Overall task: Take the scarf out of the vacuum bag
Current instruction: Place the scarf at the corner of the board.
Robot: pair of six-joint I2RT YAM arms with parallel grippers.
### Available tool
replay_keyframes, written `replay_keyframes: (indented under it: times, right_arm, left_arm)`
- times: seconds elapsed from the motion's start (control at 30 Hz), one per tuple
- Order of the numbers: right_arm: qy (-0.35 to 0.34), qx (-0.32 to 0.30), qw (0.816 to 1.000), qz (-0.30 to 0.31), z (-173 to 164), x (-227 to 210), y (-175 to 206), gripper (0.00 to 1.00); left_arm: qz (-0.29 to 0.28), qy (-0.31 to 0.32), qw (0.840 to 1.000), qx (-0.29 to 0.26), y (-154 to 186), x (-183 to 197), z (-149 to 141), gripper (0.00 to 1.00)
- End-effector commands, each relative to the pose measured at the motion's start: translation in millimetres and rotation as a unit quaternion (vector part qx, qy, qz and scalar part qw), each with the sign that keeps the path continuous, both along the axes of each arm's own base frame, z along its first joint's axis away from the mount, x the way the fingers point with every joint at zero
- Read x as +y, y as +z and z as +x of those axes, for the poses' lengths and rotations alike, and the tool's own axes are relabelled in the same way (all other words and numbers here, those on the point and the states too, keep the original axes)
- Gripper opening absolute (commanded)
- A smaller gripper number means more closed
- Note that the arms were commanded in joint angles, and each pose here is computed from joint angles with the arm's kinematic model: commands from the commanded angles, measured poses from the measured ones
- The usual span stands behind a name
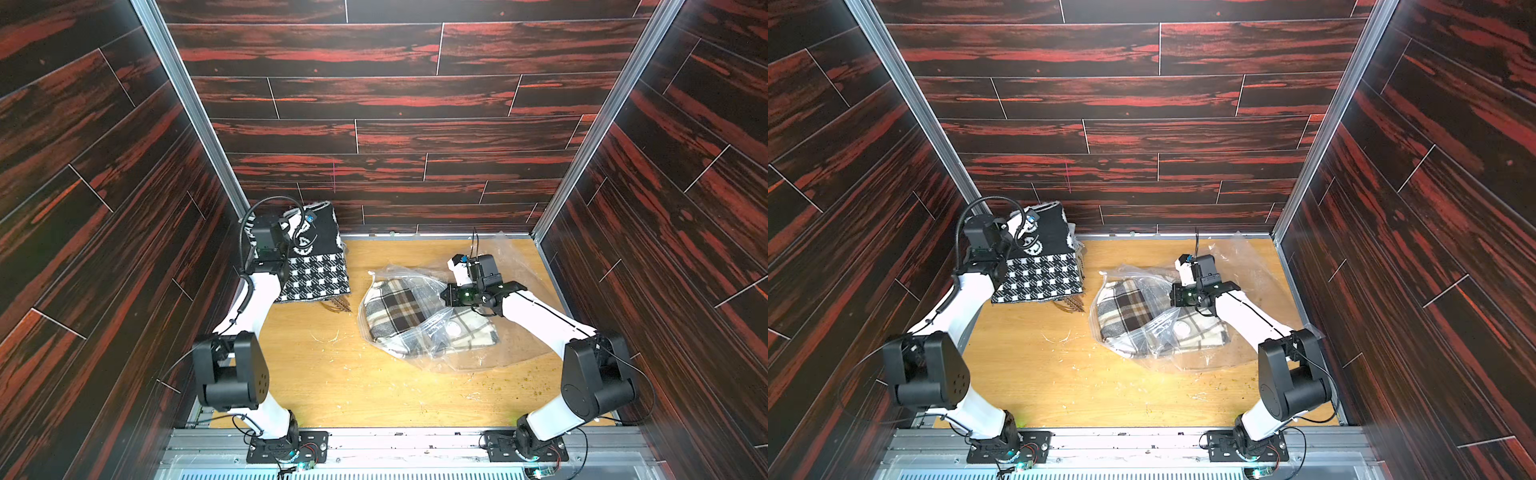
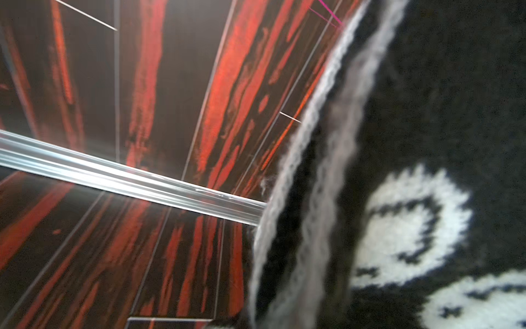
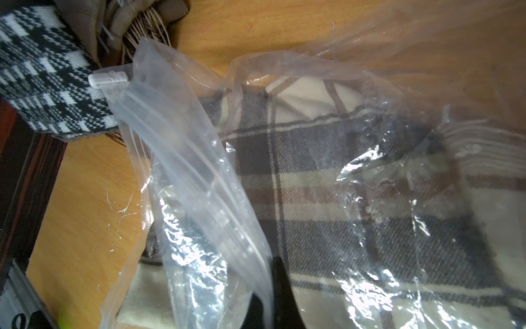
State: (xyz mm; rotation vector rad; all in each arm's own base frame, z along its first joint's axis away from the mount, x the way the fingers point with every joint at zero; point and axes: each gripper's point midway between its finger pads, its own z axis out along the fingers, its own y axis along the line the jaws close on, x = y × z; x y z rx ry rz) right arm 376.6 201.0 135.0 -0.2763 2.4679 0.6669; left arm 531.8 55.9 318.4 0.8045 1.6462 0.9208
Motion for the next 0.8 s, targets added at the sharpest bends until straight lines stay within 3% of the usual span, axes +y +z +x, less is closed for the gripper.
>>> replay_keyframes:
  times: [0.0,0.17,0.7,0.77]
  right_arm:
    - [0.009,-0.001,1.0,0.006,-2,0,-3,0.0]
    - [0.02,-0.016,1.0,0.016,-3,3,3,0.0]
    - [0.021,-0.021,0.999,0.018,-5,3,4,0.0]
    - [0.021,-0.021,0.999,0.022,-6,4,5,0.0]
  left_arm:
    - [-0.005,0.007,0.997,-0.071,46,8,8,0.0]
    - [-0.023,0.014,0.997,-0.071,26,15,30,0.0]
    - [-0.092,0.059,0.992,-0.062,-84,36,115,0.0]
    - [-0.1,0.067,0.991,-0.054,-101,39,120,0.06]
